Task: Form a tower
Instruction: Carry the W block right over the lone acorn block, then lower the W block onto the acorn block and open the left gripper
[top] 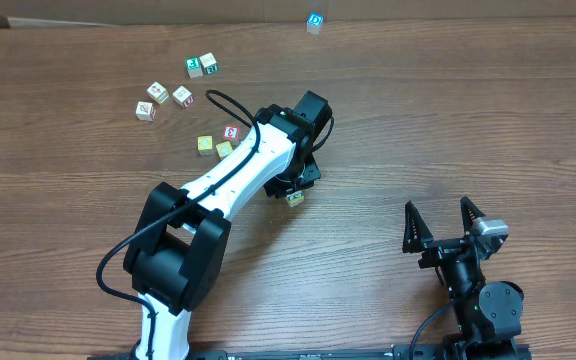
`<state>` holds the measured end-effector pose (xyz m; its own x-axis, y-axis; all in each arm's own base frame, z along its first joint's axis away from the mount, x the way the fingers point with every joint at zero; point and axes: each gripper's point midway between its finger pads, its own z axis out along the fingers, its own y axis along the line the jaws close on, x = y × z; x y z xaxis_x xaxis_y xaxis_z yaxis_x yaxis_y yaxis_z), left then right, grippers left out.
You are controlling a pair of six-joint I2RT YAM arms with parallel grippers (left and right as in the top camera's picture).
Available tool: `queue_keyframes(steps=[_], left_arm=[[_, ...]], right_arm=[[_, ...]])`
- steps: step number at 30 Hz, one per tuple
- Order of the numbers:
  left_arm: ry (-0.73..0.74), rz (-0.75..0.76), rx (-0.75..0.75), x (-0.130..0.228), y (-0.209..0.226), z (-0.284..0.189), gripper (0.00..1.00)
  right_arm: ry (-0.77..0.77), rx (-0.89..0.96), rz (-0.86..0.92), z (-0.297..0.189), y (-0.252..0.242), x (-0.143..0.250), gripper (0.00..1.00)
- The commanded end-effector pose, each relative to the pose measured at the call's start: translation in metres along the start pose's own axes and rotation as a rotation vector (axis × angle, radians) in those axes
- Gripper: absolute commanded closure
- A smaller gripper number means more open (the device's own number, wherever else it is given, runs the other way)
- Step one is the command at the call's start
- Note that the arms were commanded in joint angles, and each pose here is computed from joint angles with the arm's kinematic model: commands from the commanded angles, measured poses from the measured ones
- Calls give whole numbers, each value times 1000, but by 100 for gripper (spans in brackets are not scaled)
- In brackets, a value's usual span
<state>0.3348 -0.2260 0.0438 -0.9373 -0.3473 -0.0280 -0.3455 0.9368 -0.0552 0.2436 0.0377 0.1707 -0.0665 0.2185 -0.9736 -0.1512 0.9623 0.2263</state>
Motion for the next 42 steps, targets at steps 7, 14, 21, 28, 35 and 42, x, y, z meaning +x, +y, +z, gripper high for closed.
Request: queue_keyframes(steps=[7, 14, 21, 28, 35, 42], left_arm=[[-18, -2, -4, 5, -2, -3, 68], [-30, 5, 5, 5, -5, -3, 60], [-22, 6, -8, 7, -2, -3, 37], [-15, 9, -17, 9, 0, -3, 34], [-38, 30, -10, 14, -4, 10, 37], [-68, 31, -23, 9, -2, 13, 52]], right_arm=[[-7, 1, 5, 0, -1, 1, 0], [-7, 1, 5, 0, -1, 1, 0], [-7, 1, 5, 0, -1, 1, 0], [-7, 1, 5, 0, -1, 1, 0], [-7, 1, 5, 0, -1, 1, 0], [-7, 1, 5, 0, -1, 1, 0]])
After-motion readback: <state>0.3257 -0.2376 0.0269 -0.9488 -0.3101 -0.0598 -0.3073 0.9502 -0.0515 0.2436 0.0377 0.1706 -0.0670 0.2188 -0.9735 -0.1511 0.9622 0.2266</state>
